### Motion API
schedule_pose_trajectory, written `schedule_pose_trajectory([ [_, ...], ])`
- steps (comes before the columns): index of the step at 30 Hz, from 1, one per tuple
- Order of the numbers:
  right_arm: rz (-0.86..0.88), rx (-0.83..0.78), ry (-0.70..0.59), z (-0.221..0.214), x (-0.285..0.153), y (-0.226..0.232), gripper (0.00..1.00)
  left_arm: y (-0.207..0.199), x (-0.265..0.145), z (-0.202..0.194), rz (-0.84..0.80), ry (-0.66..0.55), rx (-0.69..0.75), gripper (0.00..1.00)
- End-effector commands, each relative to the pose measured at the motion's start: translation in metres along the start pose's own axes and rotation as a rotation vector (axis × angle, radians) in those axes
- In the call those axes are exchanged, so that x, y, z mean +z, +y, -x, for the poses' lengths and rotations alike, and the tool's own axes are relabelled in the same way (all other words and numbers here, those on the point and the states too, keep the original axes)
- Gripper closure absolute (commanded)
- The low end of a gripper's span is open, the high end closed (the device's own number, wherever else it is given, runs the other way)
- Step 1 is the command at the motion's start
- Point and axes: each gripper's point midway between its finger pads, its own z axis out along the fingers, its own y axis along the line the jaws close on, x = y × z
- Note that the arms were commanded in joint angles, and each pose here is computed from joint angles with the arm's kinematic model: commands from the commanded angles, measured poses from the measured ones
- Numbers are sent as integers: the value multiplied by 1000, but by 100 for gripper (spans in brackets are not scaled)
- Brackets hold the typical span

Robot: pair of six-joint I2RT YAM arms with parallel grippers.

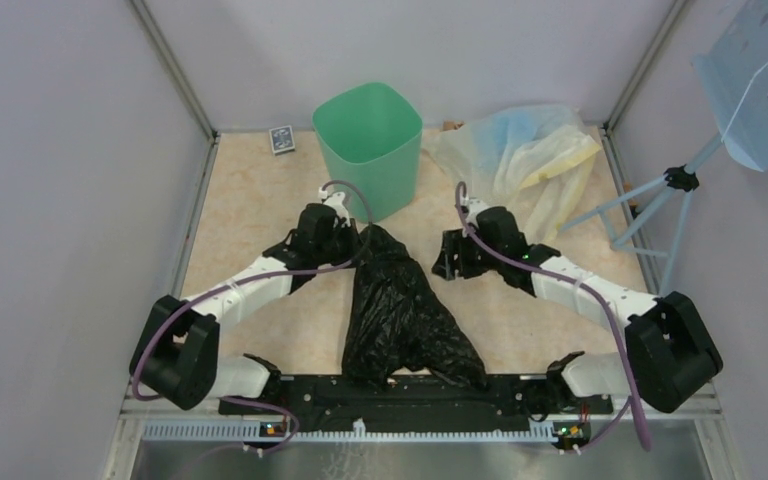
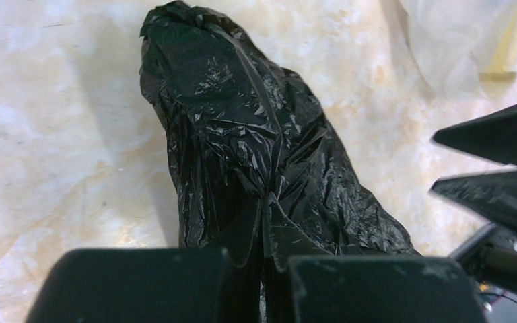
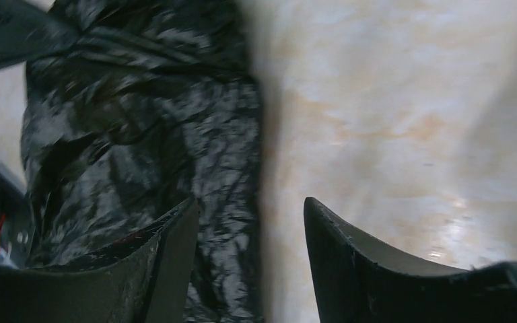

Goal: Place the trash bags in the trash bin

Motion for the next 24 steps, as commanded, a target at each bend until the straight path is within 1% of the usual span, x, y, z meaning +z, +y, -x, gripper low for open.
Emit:
schedule_pose_trajectory([
  [1,143,-122,-22,5,-2,52,41,-51,-18,21,-207,-19,10,100],
  [4,243,-152,-63,10,-9,79,41,-70,-30,25,-283,-16,-36,100],
  [5,259,-160,-80,13,-12,85,41,-79,-37,32,-323,-40,-35,100],
  [8,271,-159,-110,21,-17,91,39,-97,-54,38,-407,-65,-26,100],
  [10,253,-154,-136,27,-19,90,38,-107,-65,41,-458,-80,4,100],
  [13,133,-100,-207,42,-26,71,34,-120,-80,44,-526,-89,63,100],
  [17,-40,0,-290,59,-40,31,35,-131,-90,37,-606,-61,114,100],
  [19,-99,53,-311,64,-45,12,37,-140,-96,30,-684,-35,130,100],
  [21,-84,71,-330,68,-51,7,38,-147,-103,25,-752,-26,143,100],
  [24,51,7,-348,69,-57,27,39,-143,-103,21,-748,-37,171,100],
])
